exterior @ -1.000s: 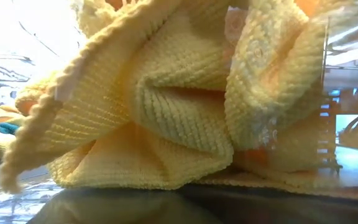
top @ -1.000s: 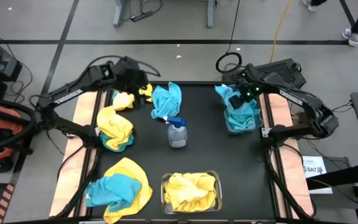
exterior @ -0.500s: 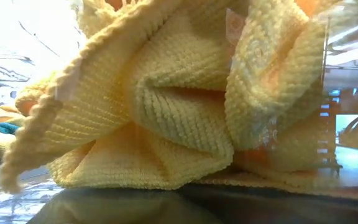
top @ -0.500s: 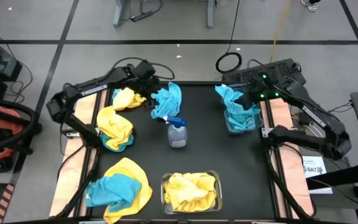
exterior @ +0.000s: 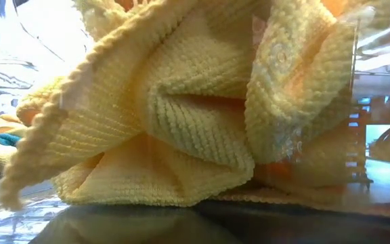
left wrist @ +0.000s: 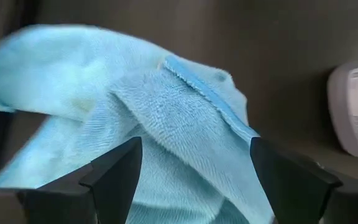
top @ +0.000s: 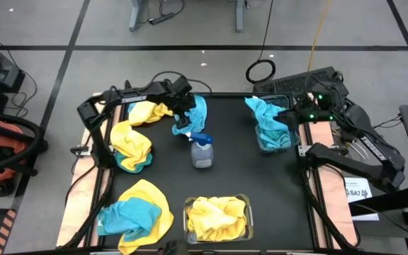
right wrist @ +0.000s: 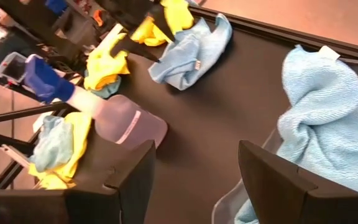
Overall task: Sort microfiber towel by color & place in baskets
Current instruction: Put the blue towel into the top transparent bin
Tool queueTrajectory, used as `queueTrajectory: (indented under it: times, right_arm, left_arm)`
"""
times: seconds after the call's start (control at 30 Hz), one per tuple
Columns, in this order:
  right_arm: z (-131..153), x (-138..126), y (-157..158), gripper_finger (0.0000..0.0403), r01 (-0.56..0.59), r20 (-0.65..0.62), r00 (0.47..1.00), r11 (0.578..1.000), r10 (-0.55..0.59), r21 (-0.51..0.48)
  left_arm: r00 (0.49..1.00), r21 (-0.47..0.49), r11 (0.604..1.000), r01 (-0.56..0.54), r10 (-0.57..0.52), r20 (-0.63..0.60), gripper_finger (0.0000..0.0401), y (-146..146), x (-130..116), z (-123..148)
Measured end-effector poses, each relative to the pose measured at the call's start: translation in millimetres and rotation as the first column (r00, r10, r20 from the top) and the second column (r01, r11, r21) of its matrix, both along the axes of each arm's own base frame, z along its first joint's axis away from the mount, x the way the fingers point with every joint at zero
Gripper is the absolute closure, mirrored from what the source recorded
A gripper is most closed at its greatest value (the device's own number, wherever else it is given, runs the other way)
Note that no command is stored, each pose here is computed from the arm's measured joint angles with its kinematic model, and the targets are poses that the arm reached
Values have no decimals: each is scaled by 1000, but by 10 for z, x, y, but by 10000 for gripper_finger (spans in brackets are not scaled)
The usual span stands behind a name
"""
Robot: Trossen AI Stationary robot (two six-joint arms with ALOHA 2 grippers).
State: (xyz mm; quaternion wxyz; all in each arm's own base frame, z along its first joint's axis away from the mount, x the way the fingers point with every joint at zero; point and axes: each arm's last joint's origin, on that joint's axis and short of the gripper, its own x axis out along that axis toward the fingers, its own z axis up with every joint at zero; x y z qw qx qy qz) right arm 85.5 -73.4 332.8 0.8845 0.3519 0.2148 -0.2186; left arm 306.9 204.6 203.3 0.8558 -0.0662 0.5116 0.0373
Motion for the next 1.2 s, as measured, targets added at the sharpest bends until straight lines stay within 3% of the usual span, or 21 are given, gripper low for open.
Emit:
queueTrajectory:
  times: [0.17, 0.33, 0.43, 0.53, 0.7, 0.77, 0.93, 1.2]
  right_arm:
    - [26, -22, 76, 181, -27, 25, 999, 1000, 27, -7]
    - [32, -17, 112, 181, -50, 33, 998, 999, 50, -4]
    - [39, -5, 124, 181, -60, 41, 997, 998, 60, 1]
    - [52, 12, 131, 181, -74, 54, 996, 997, 74, -9]
    - [78, 34, 136, 181, -91, 76, 993, 995, 93, -33]
    - [83, 39, 140, 181, -96, 80, 992, 995, 99, -37]
    - [114, 63, 144, 181, -112, 107, 987, 992, 119, -65]
    - [170, 114, 115, 181, -127, 139, 979, 981, 148, -149]
  left_arm:
    - [998, -37, 999, -13, 11, -59, 95, 55, 76, -304]
    - [982, -10, 996, -84, 82, -168, 97, 106, 101, -581]
    - [980, -4, 996, -89, 86, -178, 124, 114, 115, -620]
    - [983, 6, 996, -89, 88, -162, 188, 125, 130, -620]
    - [987, -19, 997, -75, 71, -147, 348, 130, 153, -594]
    - [988, -32, 997, -66, 61, -143, 381, 133, 162, -571]
    - [990, -10, 997, -74, 72, -122, 381, 152, 161, -357]
    - [993, 107, 987, -119, 115, 41, 384, 201, 67, 433]
